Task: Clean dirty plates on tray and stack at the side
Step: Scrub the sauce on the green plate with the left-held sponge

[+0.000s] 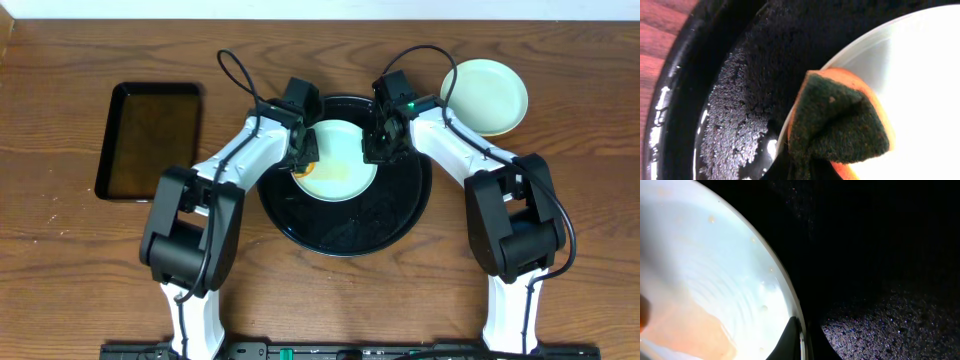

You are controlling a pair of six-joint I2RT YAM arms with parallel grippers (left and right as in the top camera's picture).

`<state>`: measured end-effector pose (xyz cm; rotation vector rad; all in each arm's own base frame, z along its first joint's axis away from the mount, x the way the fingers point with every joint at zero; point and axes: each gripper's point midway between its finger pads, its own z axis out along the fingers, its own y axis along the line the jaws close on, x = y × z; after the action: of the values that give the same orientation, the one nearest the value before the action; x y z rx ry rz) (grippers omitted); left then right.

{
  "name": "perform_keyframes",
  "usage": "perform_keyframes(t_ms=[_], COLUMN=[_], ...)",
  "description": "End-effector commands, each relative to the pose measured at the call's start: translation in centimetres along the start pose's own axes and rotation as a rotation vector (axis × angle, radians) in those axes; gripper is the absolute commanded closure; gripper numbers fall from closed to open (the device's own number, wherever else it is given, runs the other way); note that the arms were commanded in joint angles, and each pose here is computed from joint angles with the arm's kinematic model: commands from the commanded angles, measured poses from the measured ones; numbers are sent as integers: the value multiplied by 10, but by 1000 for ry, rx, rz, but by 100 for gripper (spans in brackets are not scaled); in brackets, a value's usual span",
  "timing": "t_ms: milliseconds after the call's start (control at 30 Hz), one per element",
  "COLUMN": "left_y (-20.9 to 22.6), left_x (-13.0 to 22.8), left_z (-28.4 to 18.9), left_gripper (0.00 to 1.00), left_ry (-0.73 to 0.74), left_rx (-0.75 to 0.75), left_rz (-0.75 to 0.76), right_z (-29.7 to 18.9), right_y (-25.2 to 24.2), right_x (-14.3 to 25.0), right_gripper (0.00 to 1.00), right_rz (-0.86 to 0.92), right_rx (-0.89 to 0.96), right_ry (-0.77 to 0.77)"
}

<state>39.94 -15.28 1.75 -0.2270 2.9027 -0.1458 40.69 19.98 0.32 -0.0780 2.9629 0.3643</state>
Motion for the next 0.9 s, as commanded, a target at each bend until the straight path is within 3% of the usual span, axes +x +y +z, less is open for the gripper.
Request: perform_keyframes(t_ms=[0,267,500,667,867], left_y=[-16,-58,-70,-54,17], left_x=[-15,-18,-8,3,7], left_z=[-31,-10,33,58,44], left_gripper=[92,92,92,92,93], left_ry=[-55,-21,29,64,4], left_rx=[115,322,327,253,-117], left_rz=[-6,-96,-180,-171,-95], right_z=[21,21,21,21,21], right_y=[-20,-20,-20,-20,-20], right_x=[17,17,17,17,17], right_gripper=[99,99,99,99,99], right_rz=[12,12,11,12,14], right_rx=[99,98,99,99,99], right_ry=[49,49,49,50,49])
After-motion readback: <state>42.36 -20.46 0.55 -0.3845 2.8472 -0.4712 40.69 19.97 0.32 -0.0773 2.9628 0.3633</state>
